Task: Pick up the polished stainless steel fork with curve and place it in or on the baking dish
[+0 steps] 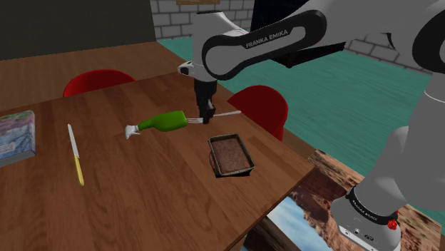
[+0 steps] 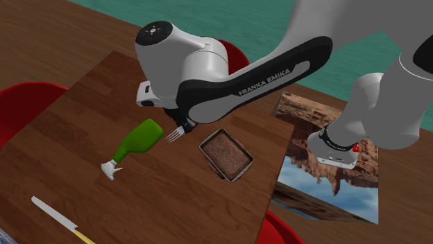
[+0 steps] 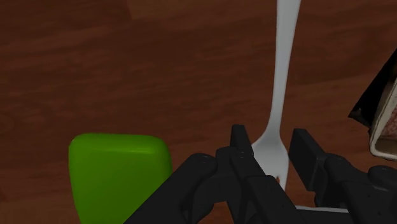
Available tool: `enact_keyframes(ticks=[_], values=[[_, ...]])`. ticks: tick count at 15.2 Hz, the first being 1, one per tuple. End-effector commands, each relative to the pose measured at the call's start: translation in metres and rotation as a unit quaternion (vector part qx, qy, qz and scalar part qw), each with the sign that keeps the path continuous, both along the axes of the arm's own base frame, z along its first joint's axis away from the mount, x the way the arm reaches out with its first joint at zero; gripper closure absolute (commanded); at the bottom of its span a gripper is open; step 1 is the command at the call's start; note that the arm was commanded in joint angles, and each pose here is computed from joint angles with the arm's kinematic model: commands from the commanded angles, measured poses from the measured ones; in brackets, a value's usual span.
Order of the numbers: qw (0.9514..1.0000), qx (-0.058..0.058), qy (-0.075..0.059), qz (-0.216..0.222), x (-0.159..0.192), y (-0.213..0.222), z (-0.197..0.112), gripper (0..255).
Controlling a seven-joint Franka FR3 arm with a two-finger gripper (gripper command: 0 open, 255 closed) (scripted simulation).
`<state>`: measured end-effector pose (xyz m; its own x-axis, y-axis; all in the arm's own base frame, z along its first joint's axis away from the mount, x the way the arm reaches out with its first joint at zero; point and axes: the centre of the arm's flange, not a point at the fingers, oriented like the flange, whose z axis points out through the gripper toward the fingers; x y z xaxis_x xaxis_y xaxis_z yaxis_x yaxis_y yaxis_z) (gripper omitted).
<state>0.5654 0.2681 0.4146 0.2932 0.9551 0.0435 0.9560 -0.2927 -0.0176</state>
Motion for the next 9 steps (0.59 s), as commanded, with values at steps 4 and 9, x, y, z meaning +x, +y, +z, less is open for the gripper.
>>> enact_keyframes(ticks=[4, 9], values=[[1.0, 0.0, 0.0, 0.0, 0.001, 0.0, 0.027, 255], [1.0, 0.0, 0.0, 0.0, 0.001, 0.0, 0.053, 255]])
